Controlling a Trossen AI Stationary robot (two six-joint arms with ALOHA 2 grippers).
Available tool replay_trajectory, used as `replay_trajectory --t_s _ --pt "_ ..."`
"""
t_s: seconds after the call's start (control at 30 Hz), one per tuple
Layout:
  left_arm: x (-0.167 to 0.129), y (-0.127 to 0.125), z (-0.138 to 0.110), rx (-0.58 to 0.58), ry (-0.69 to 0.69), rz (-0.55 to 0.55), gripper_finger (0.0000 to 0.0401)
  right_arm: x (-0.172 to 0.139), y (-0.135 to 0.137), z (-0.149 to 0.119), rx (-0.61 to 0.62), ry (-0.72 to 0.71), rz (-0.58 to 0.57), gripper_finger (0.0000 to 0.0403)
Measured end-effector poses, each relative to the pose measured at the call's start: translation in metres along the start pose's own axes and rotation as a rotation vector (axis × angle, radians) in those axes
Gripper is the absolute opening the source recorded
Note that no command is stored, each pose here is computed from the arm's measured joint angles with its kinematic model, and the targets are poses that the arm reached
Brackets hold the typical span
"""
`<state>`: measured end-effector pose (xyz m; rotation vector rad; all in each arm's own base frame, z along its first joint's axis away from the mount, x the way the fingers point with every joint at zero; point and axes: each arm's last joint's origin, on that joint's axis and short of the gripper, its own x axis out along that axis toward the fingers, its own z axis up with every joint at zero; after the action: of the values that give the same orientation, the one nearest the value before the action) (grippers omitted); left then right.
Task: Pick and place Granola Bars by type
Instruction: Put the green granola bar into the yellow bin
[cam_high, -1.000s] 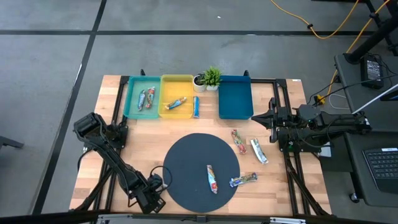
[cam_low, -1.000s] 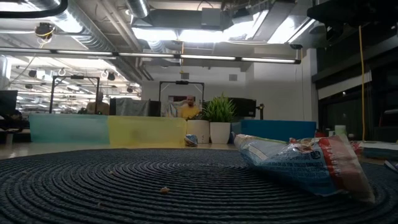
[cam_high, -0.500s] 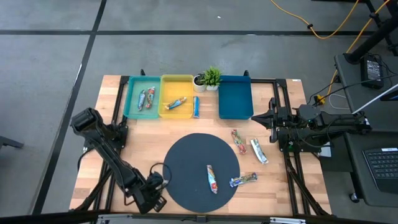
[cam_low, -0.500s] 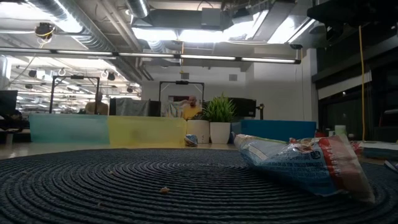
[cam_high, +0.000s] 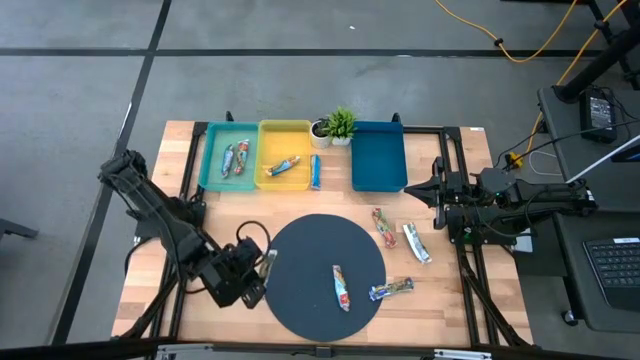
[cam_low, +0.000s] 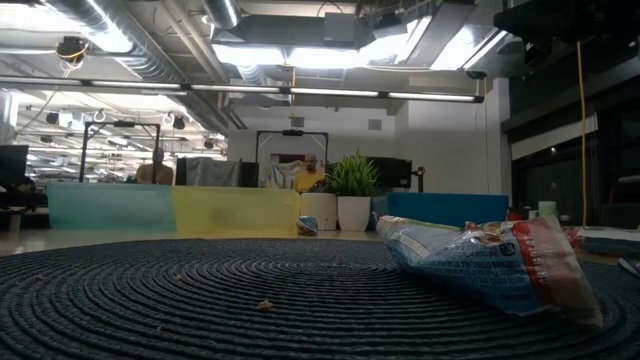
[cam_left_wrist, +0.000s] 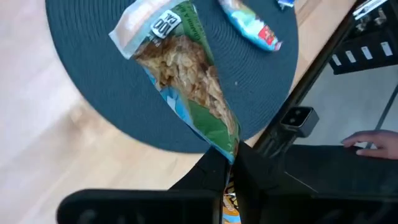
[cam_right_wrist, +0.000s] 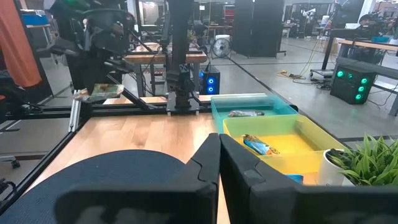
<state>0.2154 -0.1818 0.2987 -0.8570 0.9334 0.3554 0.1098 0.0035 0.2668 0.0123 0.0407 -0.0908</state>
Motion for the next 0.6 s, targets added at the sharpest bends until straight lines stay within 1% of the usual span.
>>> replay_trajectory --t_s 0.13,0.23,0.43,0.6 --pt "-0.003 0.003 0.015 0.032 -0.02 -0.001 0.0009 0.0 0.0 0.0 0.0 0.0 0.0 0.0013" --pt "-0.004 0.007 0.031 0.047 -0.03 0.005 0.0009 0.0 0.0 0.0 0.0 0.0 0.0 0.0013" --pt "-0.005 0.019 0.074 0.088 0.011 -0.009 0.0009 0.0 0.0 0.0 0.0 0.0 0.0 0.0013" --pt "-0.008 0.037 0.116 0.095 0.022 -0.014 0.0009 0.0 0.0 0.0 0.0 0.0 0.0 0.0013"
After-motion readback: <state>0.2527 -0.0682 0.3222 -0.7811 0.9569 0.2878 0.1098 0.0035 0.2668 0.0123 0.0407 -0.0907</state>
